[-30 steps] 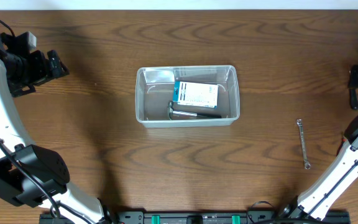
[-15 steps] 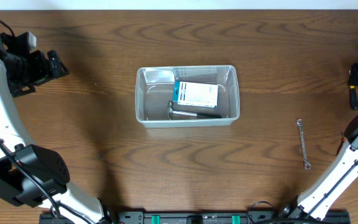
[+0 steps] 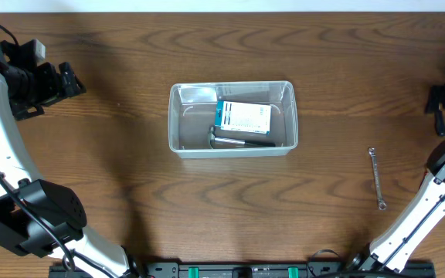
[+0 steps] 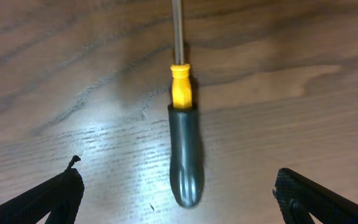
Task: Pack container
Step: 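Lower the open right gripper onto the yellow-handled screwdriver and close, then lift the screwdriver and carry it left toward the container, then lower the screwdriver into the container and open the right gripper, then lift the right gripper out and swing it right over the silver wrench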
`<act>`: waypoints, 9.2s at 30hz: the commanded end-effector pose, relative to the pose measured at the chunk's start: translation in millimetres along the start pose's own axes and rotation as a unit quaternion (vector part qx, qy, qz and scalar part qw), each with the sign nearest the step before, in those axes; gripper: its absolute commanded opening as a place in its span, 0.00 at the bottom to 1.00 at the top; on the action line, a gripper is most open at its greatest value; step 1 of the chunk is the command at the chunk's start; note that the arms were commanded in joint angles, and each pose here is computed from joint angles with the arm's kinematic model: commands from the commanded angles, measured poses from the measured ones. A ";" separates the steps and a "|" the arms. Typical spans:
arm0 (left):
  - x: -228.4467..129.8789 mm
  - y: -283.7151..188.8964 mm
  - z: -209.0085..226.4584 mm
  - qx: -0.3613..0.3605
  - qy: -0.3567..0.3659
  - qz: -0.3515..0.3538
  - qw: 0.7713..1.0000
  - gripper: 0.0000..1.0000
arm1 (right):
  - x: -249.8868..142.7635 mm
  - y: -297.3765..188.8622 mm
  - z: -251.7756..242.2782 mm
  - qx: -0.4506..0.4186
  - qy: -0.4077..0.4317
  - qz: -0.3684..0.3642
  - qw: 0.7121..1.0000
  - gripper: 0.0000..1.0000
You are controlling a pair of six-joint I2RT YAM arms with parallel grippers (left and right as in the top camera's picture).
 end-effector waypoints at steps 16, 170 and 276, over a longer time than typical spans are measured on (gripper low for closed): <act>0.3 4.0 2.5 0.005 0.001 0.006 1.000 0.98 | 3.4 10.5 2.8 -0.005 -0.026 0.006 1.000 0.99; 0.3 4.0 2.5 0.005 0.001 0.006 1.000 0.98 | -95.2 -230.1 505.7 0.143 -0.540 -0.221 0.800 0.09; 0.3 4.0 2.5 0.005 0.001 0.006 1.000 0.98 | -131.5 -187.1 482.2 0.062 -0.583 -0.069 0.807 0.99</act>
Point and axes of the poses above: each gripper's point midway between its finger pads, its own y axis out along the fingers, its own z axis along the line the jaws close on, x = y × z, the point moved 6 cm from there along -y, back along the fingers, and after that the axes turned 3 degrees about y, right-handed, at the moved point
